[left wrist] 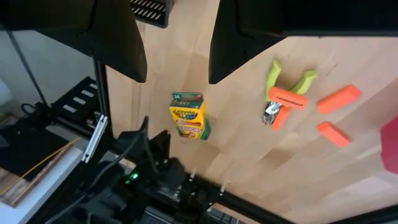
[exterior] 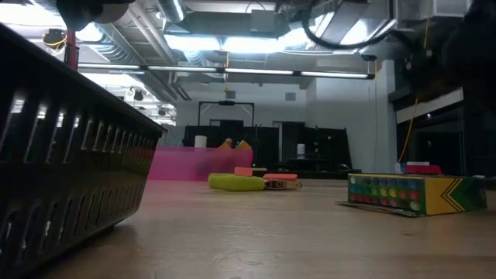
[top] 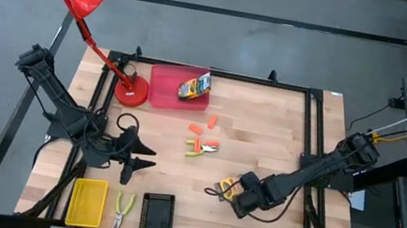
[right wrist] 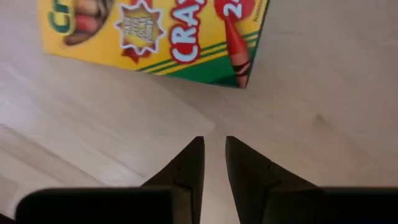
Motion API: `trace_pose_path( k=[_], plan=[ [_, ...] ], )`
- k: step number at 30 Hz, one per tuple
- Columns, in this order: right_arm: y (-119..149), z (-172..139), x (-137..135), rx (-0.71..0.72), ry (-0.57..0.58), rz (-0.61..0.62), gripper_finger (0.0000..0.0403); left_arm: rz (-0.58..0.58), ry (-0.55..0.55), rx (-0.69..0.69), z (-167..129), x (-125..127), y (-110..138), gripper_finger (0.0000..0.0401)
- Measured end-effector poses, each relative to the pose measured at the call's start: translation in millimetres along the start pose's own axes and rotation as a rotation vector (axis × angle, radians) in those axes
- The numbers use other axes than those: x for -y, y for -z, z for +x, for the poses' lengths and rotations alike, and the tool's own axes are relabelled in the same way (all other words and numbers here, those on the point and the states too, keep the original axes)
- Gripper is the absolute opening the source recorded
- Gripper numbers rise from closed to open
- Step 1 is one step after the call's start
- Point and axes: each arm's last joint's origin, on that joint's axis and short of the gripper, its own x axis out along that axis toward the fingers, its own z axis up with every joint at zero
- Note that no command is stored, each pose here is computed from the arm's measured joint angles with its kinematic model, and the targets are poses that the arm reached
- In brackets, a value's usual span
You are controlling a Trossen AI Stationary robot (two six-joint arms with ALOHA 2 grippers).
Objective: Pick & Place School Supplies
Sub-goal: Put the crayon box into the red bin
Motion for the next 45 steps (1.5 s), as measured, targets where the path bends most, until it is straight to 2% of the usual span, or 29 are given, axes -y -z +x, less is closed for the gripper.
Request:
trace_pose_path(
  k=[5, 11, 17, 20, 23, 28, 34, 37, 42, 45],
  plan=[
    [-13.3, 3.3, -9.0, 0.0, -0.136, 0.001, 0.0068, -0.004, 0.002, 0.005, -0.1, 0.3, -0.5, 0.0171],
    [-52.3, -2.9, -19.9, 0.086, -0.318, 0.017, 0.0068, -0.024, 0.001, 0.005, -0.1, 0.3, -0.5, 0.0171],
    [-98.4, -7.8, -10.2, 0.199, -0.347, 0.088, 0.0068, -0.042, -0.011, -0.009, 0.6, -0.9, 1.5, 0.0171],
    [-108.6, -14.0, -6.1, 0.232, -0.36, 0.085, 0.0068, -0.05, -0.013, -0.015, 2.5, 0.0, 3.3, 0.0171],
    [-100.2, -32.0, -4.6, 0.251, -0.376, 0.068, 0.0068, -0.062, -0.011, -0.031, 4.6, 2.1, 7.6, 0.0171],
    [-57.1, -45.4, 12.3, 0.145, -0.226, 0.043, 0.0068, -0.07, -0.016, -0.067, 9.2, 7.8, 20.4, 0.0171],
    [-15.7, -39.9, 10.9, 0.016, -0.159, 0.029, 0.0068, -0.065, -0.028, -0.082, 16.3, 12.2, 30.6, 0.0171],
    [-10.3, -24.3, 11.4, -0.023, -0.119, 0.05, 0.0068, -0.066, -0.026, -0.081, 17.6, 13.2, 31.8, 0.0171],
    [-13.4, -0.1, 0.2, -0.054, -0.211, 0.061, 0.0068, -0.055, -0.027, -0.077, 17.0, 12.9, 31.0, 0.0171],
    [-22.4, 9.2, -1.7, -0.039, -0.21, 0.088, 0.0068, -0.059, -0.02, -0.072, 16.1, 13.2, 29.5, 0.0171]
  ],
)
